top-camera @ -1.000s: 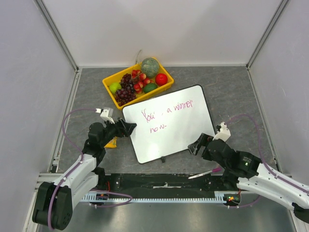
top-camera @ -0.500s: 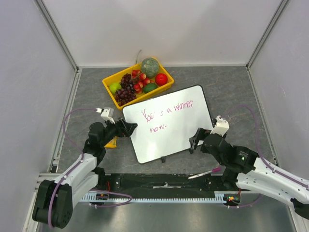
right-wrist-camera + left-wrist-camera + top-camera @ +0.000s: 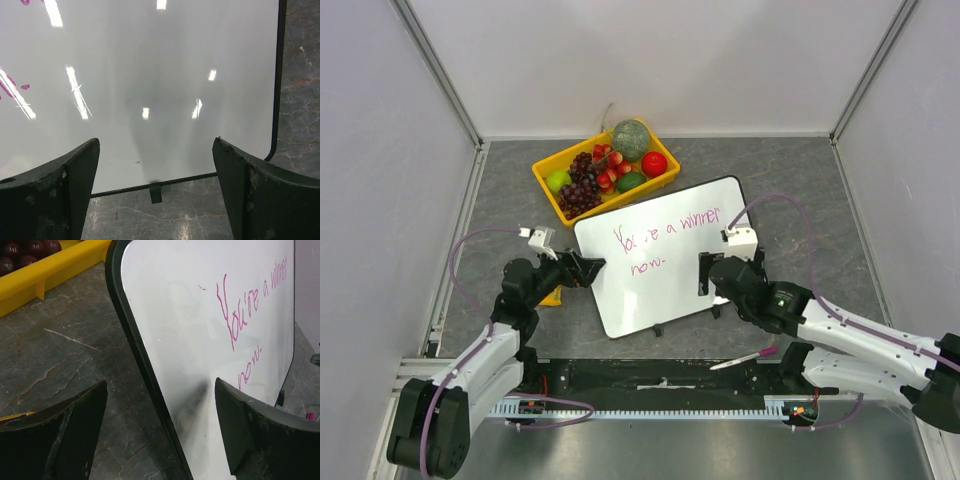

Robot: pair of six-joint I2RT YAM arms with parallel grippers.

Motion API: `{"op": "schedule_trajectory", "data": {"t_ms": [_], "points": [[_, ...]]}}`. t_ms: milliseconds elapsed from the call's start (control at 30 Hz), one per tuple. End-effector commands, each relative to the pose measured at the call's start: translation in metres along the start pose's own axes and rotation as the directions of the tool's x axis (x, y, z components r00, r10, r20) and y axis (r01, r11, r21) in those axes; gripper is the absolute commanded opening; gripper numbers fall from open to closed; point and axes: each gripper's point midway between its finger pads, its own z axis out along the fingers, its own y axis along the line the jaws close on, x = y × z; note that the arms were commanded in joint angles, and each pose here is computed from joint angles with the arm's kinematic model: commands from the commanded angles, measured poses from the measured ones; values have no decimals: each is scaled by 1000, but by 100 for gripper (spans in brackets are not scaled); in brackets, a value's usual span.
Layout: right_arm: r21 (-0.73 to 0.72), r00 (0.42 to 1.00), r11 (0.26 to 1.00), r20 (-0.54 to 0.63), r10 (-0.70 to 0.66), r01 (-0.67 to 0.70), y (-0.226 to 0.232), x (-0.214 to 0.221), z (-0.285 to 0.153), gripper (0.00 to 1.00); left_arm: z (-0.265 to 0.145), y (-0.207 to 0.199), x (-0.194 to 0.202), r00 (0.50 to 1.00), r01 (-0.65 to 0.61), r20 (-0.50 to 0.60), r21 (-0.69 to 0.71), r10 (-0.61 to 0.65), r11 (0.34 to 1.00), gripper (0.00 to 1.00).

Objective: Write a sentence on the whiteboard
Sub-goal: Reset both arms

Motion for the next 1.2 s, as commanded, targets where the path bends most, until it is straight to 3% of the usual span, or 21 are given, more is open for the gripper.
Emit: {"op": "schedule_trajectory", "data": {"t_ms": [0,400,700,1167], "points": [[11,995,1000,97,-13,12,8,-41,7,98,-4,-6,-16,995,-53,84,17,51,998,92],[-14,992,1000,123,5,-3,10,-69,19,98,-10,-6,-29,989,-57,137,-8,58,998,93],[-98,989,995,144,45,-31,29,-88,15,98,-27,-30,-69,969,-77,237,15,71,997,95],[-174,973,983,213,90,-52,31,-139,-11,98,-50,-30,-105,992,41,126,-187,-17,982,96]]}}
